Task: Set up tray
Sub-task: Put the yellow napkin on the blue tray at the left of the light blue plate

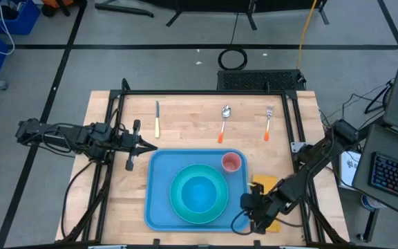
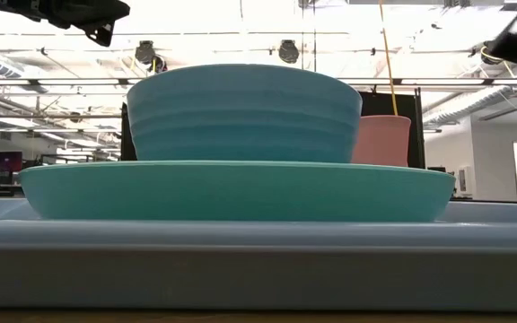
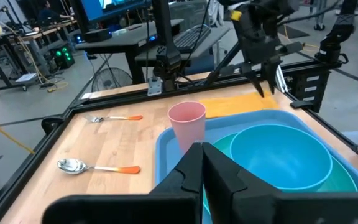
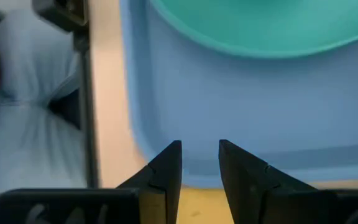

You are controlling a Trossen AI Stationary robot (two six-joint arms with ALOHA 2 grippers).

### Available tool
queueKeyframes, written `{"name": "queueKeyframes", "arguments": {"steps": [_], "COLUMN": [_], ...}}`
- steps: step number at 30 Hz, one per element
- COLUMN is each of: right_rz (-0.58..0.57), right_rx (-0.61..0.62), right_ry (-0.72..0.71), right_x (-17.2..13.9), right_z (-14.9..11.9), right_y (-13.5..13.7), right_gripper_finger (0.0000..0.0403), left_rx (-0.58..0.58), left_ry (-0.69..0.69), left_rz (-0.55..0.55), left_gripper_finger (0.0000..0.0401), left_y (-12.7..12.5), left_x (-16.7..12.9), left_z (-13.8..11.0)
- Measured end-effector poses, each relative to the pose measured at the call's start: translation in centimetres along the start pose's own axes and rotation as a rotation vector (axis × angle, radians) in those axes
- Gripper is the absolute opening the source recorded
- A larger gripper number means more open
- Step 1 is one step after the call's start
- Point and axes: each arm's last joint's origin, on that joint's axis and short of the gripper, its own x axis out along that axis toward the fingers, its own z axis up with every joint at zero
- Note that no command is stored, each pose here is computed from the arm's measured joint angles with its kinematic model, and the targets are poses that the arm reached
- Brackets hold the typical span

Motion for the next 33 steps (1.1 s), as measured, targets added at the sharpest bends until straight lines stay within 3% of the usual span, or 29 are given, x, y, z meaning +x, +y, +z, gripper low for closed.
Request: {"name": "queueKeyframes", "arguments": {"steps": [5, 10, 15, 20, 25, 33], "right_rz": [0.022, 0.003, 0.035, 0.065, 0.066, 0.054], "right_rx": [0.022, 0.112, 0.175, 0.219, 0.232, 0.24], "right_ry": [-0.023, 0.104, 0.13, 0.199, 0.32, 0.315], "right_x": [-0.4, -0.5, -0.4, 1.8, 4.5, 4.8], "right_z": [-0.1, -1.2, -1.7, -2.3, -3.3, -4.4], "right_y": [0.4, 0.1, 0.8, 1.6, 1.9, 2.6], "right_gripper_finger": [0.0095, 0.0095, 0.0095, 0.0096, 0.0096, 0.0095], "left_rx": [0.0, 0.001, 0.002, -0.002, 0.0, 0.038], "left_ry": [0.0, 0.0, 0.043, 0.098, 0.067, 0.063], "left_rz": [0.0, 0.0, -0.006, -0.013, -0.019, -0.026], "left_gripper_finger": [0.0016, 0.0031, 0.0022, 0.0004, 0.0015, 0.0018], "left_y": [0.0, 0.0, -0.1, -0.1, -0.1, -0.1], "left_x": [0.0, 0.0, 0.0, -0.1, -0.1, -0.1], "left_z": [0.0, 0.0, -0.4, -0.9, -0.7, -0.6]}}
